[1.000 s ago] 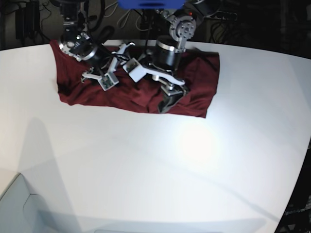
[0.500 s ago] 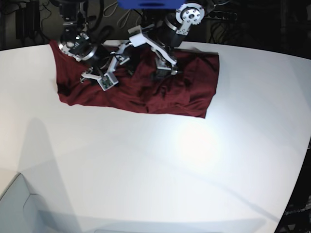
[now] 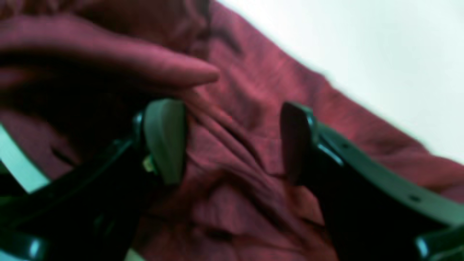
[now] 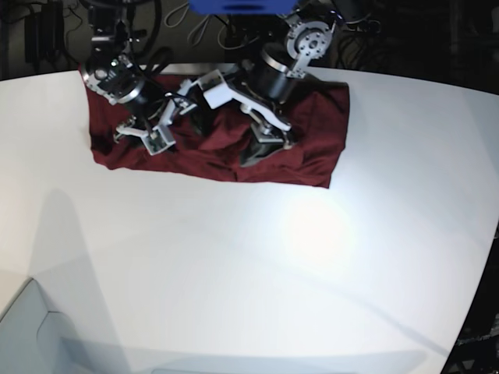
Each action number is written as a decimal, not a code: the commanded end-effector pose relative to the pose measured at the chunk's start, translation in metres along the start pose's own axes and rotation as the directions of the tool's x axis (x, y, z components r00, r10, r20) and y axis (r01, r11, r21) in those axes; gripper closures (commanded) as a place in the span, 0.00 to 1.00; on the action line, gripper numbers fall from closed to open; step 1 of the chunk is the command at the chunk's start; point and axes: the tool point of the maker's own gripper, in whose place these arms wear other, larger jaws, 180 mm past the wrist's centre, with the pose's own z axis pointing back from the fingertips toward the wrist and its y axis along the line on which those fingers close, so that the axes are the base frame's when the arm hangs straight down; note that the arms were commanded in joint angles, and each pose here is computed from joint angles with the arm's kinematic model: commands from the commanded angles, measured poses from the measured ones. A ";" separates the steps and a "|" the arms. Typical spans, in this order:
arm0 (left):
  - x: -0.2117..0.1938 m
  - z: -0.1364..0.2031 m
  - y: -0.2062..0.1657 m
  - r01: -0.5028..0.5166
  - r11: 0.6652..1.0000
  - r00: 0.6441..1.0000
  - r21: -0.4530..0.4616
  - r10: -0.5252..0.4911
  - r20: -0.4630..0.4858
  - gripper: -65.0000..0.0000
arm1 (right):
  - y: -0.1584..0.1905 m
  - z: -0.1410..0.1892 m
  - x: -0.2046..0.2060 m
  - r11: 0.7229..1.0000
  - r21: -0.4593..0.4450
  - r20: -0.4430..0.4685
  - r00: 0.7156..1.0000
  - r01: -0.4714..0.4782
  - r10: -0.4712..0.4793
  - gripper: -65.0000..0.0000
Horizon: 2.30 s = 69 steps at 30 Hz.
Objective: Layout the t-shirt on the table in an organized manner, then fold the t-shirt properly
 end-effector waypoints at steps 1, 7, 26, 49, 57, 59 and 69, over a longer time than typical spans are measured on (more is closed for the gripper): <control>0.011 0.002 0.011 -0.015 0.999 0.999 0.036 0.014 0.036 0.25 | -0.009 0.005 0.016 1.000 -0.024 0.057 0.998 -0.001 0.003 0.37; 0.006 0.000 0.014 -0.022 0.999 1.000 0.045 0.021 0.023 0.25 | -0.037 0.015 0.023 0.991 -0.124 0.093 0.995 0.049 -0.037 0.37; 0.012 -0.009 -0.012 0.097 0.995 0.994 -0.007 -0.097 0.047 0.25 | -0.064 0.026 0.015 0.962 -0.229 0.115 0.986 0.145 -0.121 0.37; 0.006 -0.008 -0.014 0.070 0.997 0.997 -0.034 -0.069 0.040 0.25 | -0.061 0.029 0.009 0.962 -0.227 0.100 0.986 0.149 -0.129 0.37; -0.009 -0.006 -0.016 0.062 0.997 0.998 -0.042 -0.062 0.006 0.25 | -0.062 0.028 0.012 0.963 -0.225 0.108 0.986 0.150 -0.128 0.37; -0.011 -0.005 -0.017 0.056 0.998 0.998 -0.040 -0.056 0.001 0.25 | -0.061 0.027 0.013 0.964 -0.221 0.110 0.986 0.148 -0.126 0.37; -0.010 -0.004 -0.013 0.052 0.998 0.999 -0.030 -0.052 0.004 0.25 | 0.002 -0.003 0.031 0.998 -0.021 0.105 0.993 0.053 -0.050 0.37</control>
